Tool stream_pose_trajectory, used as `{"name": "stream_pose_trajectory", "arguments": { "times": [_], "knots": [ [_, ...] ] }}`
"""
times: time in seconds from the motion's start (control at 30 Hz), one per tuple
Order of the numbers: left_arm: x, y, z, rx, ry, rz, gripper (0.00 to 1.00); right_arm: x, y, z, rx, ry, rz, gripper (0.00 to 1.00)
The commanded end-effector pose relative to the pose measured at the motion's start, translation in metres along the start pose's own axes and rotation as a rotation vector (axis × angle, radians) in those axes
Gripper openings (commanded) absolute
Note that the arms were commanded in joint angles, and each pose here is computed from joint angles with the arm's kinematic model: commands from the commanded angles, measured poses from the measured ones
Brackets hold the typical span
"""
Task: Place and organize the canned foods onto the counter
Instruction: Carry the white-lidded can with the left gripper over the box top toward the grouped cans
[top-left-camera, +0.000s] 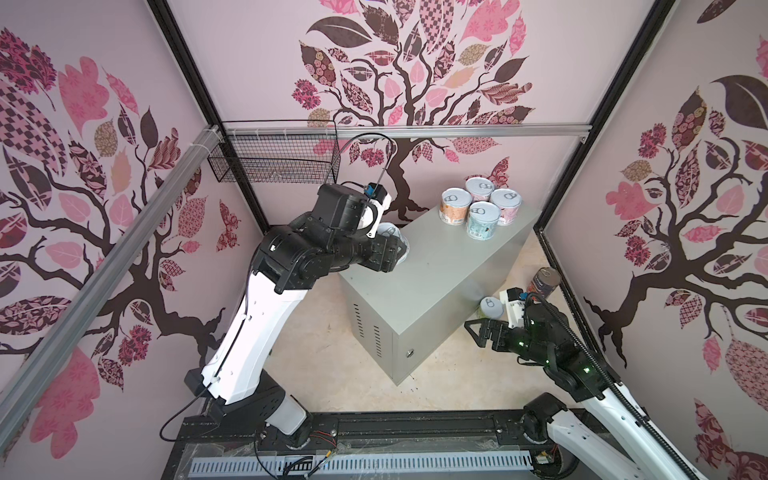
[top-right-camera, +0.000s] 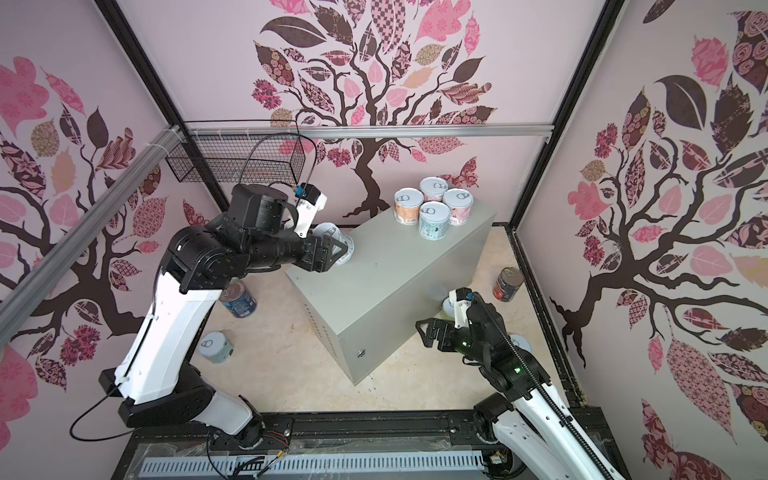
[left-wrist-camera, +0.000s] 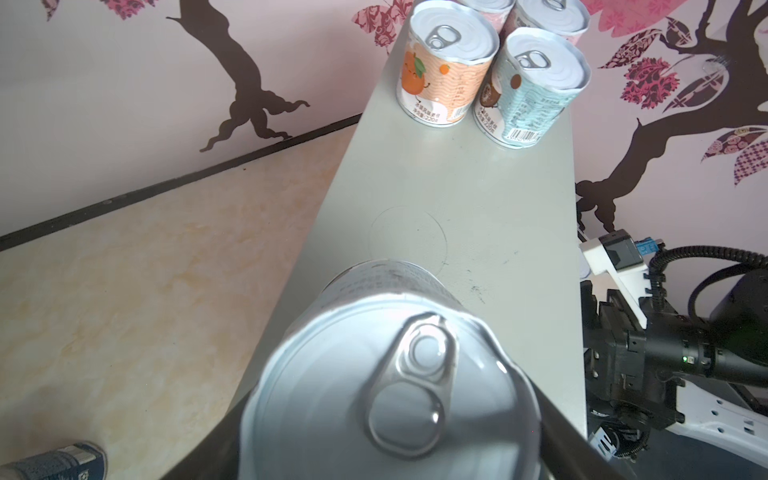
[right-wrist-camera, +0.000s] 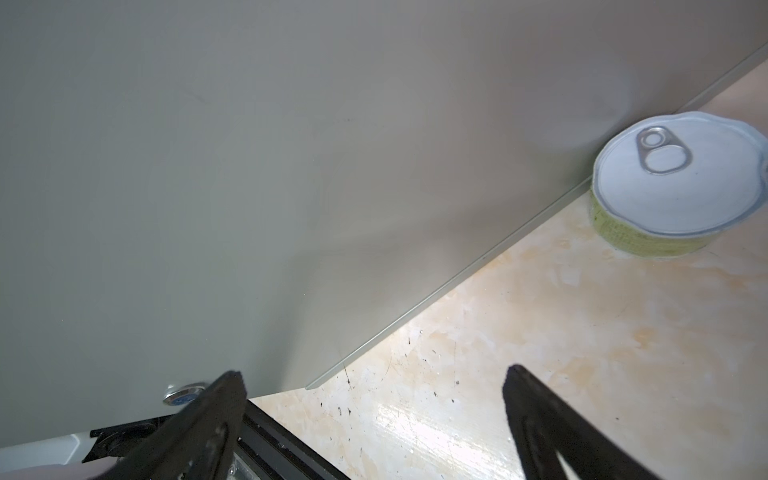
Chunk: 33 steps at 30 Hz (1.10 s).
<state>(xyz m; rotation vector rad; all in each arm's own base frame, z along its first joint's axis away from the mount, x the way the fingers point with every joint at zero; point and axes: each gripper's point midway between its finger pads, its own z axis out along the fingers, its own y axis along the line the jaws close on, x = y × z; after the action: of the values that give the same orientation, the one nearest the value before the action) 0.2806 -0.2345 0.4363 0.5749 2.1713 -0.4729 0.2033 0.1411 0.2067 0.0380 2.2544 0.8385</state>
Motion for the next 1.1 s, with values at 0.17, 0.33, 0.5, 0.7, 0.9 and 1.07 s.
{"name": "stream_pose_trajectory", "arguments": {
  "times": [0.17, 0.33, 0.5, 0.7, 0.9, 1.07],
  "knots": [
    [-0.012, -0.020, 0.003, -0.027, -0.033, 0.094, 0.44, 0.001, -0.003, -0.001, 0.003, -0.015, -0.005, 1.00],
    [-0.012, -0.027, 0.012, -0.037, -0.019, 0.119, 0.46, 0.005, -0.005, 0.002, -0.004, -0.005, -0.001, 1.00],
    [-0.010, -0.032, 0.026, -0.059, 0.003, 0.147, 0.53, 0.008, -0.006, 0.005, -0.005, 0.002, -0.001, 1.00],
    [-0.009, -0.038, 0.041, -0.054, 0.024, 0.167, 0.66, 0.010, -0.008, 0.006, -0.004, 0.005, -0.005, 1.00],
    [-0.015, -0.041, 0.043, -0.046, 0.006, 0.172, 0.79, 0.009, -0.008, 0.003, -0.005, -0.006, -0.009, 1.00],
    [-0.016, -0.039, 0.043, -0.061, 0.000, 0.173, 0.86, 0.010, -0.008, 0.002, -0.005, -0.009, -0.006, 1.00]
  ]
}}
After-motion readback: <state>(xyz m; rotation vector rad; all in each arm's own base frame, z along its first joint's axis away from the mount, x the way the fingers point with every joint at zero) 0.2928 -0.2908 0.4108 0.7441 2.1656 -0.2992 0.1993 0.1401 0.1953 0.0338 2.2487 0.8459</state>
